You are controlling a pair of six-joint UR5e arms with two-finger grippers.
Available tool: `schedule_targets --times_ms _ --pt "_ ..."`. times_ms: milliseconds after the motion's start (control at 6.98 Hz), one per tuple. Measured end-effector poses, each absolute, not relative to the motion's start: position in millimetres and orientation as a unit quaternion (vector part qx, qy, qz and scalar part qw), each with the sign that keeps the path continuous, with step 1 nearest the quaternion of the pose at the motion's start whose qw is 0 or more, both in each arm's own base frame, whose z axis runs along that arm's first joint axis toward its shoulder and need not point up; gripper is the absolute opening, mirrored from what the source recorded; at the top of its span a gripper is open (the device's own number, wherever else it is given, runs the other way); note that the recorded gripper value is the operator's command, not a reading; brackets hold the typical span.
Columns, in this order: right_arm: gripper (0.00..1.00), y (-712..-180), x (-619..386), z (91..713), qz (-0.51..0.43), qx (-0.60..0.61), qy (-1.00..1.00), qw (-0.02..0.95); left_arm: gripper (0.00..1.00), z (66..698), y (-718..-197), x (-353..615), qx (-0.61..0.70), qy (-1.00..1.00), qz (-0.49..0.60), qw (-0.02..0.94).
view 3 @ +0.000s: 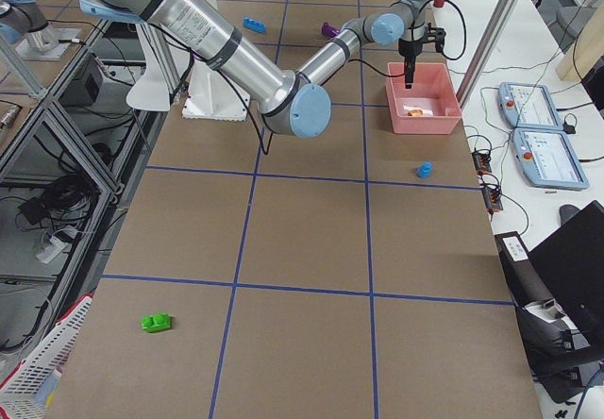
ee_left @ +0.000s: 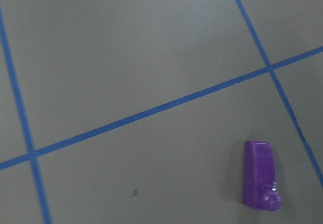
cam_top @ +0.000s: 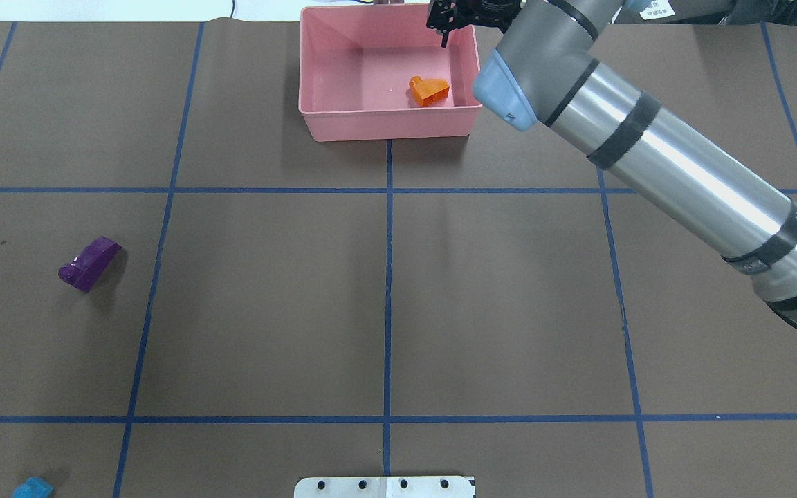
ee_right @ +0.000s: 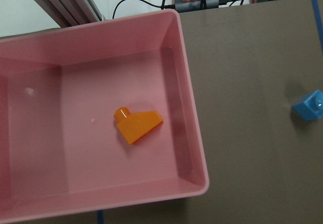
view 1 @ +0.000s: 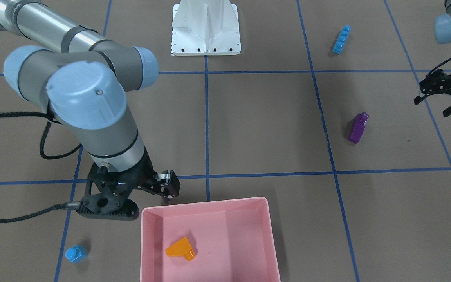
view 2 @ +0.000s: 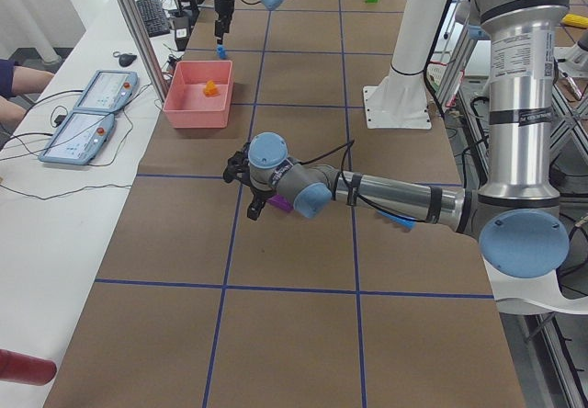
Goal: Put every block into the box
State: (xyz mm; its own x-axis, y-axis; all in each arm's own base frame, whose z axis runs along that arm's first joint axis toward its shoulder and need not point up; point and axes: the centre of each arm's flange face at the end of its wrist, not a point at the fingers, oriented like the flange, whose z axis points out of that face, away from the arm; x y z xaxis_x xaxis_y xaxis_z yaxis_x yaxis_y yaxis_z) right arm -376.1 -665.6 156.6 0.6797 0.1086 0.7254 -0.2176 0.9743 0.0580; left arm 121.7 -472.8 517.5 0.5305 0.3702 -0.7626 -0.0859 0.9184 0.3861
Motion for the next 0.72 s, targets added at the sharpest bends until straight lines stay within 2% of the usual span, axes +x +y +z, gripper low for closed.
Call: schedule_targets --times_ms 430,717 --pt "1.00 -548 -281 248 0.042 0.079 -0.375 0.923 1.00 516 -458 223 0.163 0.414 0.169 0.880" --pt "1.00 -515 -254 279 0.029 0.080 -0.368 0.926 1.00 520 -451 261 0.155 0.406 0.194 0.879"
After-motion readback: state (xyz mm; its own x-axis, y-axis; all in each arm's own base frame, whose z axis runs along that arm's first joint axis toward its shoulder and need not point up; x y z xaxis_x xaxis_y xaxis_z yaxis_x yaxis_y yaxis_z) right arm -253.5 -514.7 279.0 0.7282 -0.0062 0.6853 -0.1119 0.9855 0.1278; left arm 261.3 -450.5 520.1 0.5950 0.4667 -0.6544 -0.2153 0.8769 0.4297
